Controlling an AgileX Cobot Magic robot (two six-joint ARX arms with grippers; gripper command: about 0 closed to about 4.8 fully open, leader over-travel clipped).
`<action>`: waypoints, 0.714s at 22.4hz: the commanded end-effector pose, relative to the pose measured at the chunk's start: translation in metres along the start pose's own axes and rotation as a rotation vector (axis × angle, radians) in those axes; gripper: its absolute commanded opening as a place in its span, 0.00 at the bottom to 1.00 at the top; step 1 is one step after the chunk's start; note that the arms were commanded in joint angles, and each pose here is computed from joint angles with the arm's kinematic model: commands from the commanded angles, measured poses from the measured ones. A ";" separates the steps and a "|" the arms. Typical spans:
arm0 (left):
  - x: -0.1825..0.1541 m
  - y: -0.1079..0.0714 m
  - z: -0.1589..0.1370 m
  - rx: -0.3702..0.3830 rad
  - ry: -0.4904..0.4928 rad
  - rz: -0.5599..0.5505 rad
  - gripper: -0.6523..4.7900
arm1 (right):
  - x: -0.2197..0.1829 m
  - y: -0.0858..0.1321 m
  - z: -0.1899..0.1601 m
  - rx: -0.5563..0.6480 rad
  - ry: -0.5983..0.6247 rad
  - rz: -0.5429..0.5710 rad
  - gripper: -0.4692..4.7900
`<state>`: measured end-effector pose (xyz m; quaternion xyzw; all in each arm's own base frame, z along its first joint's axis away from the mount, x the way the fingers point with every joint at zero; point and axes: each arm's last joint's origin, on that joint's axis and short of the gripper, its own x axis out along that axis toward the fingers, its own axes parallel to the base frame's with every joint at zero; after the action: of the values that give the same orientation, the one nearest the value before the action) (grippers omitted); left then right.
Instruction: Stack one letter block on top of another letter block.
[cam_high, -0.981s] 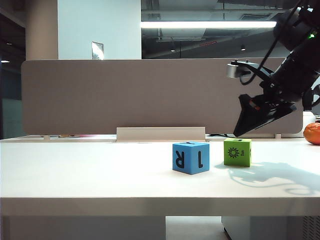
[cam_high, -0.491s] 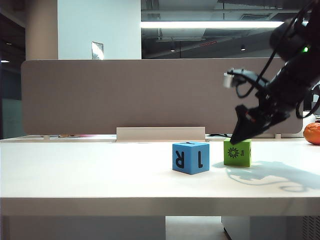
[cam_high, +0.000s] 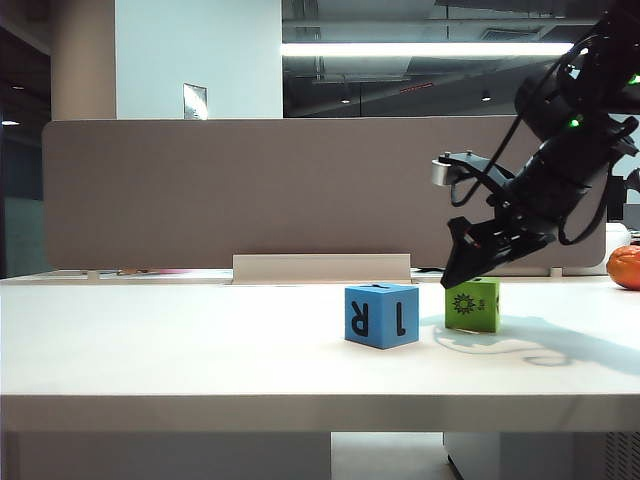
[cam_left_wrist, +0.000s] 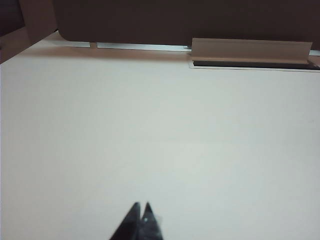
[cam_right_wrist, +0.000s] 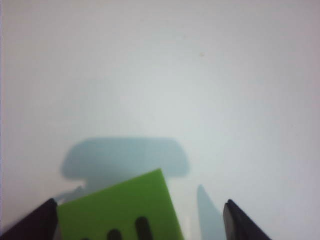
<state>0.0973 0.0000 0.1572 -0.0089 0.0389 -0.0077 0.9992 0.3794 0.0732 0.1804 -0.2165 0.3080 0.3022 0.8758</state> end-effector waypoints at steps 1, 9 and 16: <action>0.000 0.000 0.002 0.001 -0.009 -0.004 0.11 | 0.000 0.000 0.000 0.016 0.015 0.012 1.00; 0.000 0.000 0.002 0.002 -0.009 -0.003 0.11 | 0.000 0.005 -0.008 0.044 0.098 0.059 1.00; 0.000 0.000 0.002 0.001 -0.009 -0.003 0.11 | 0.000 0.005 -0.008 0.044 0.097 0.059 1.00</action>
<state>0.0973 0.0000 0.1572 -0.0089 0.0389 -0.0077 0.9992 0.3718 0.0717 0.1710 -0.2030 0.3686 0.3107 0.8523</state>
